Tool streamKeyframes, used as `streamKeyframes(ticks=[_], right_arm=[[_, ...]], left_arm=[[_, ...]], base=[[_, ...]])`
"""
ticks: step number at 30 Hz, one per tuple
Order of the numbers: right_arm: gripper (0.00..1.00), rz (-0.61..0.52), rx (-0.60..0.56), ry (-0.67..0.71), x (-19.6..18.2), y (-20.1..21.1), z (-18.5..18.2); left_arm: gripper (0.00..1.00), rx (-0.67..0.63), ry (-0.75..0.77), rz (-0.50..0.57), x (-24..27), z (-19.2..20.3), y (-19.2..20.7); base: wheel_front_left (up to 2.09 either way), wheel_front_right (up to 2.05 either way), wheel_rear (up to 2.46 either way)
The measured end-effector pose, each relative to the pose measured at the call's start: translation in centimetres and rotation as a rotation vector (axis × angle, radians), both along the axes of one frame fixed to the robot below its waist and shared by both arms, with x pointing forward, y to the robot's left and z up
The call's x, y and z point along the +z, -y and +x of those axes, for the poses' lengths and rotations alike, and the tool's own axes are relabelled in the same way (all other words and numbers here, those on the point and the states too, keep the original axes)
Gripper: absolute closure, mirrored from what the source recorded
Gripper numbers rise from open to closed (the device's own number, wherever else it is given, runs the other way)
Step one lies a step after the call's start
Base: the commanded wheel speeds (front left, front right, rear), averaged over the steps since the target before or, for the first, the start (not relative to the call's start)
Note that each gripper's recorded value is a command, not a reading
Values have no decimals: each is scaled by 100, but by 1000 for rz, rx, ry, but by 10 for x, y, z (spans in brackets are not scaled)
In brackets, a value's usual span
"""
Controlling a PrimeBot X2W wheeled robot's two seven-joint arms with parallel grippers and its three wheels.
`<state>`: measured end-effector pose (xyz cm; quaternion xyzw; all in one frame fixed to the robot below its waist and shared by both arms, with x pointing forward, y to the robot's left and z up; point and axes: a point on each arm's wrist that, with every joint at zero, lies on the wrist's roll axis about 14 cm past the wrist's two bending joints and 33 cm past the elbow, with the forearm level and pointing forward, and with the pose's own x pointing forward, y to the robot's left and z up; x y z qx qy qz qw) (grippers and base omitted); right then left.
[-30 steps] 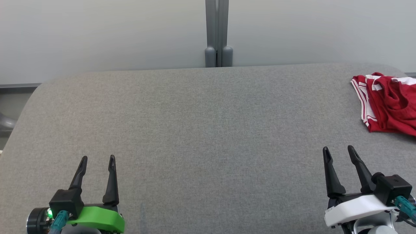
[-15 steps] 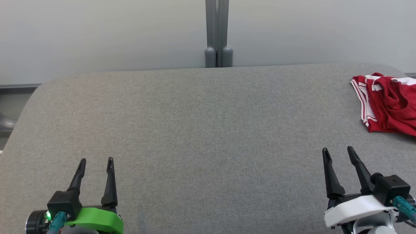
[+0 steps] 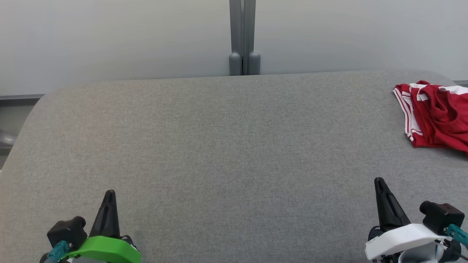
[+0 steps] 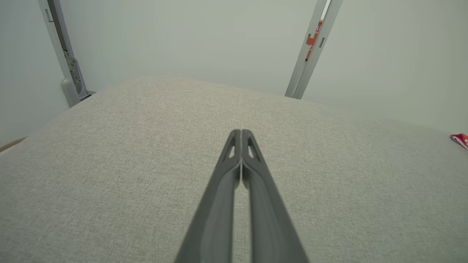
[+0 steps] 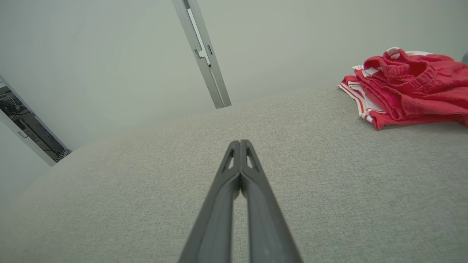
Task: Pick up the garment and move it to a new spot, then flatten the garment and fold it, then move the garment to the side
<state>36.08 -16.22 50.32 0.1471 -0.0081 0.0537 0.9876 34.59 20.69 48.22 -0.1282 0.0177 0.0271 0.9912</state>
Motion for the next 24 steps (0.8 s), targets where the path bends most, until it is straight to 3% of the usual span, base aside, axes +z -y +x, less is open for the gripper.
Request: streamKeyframes(ticks=[24], right_arm=[[100, 383, -57, -69, -4, 14, 9]], left_arm=[[100, 56, -40, -406, -5, 9, -5]], base=[[0, 0, 0]])
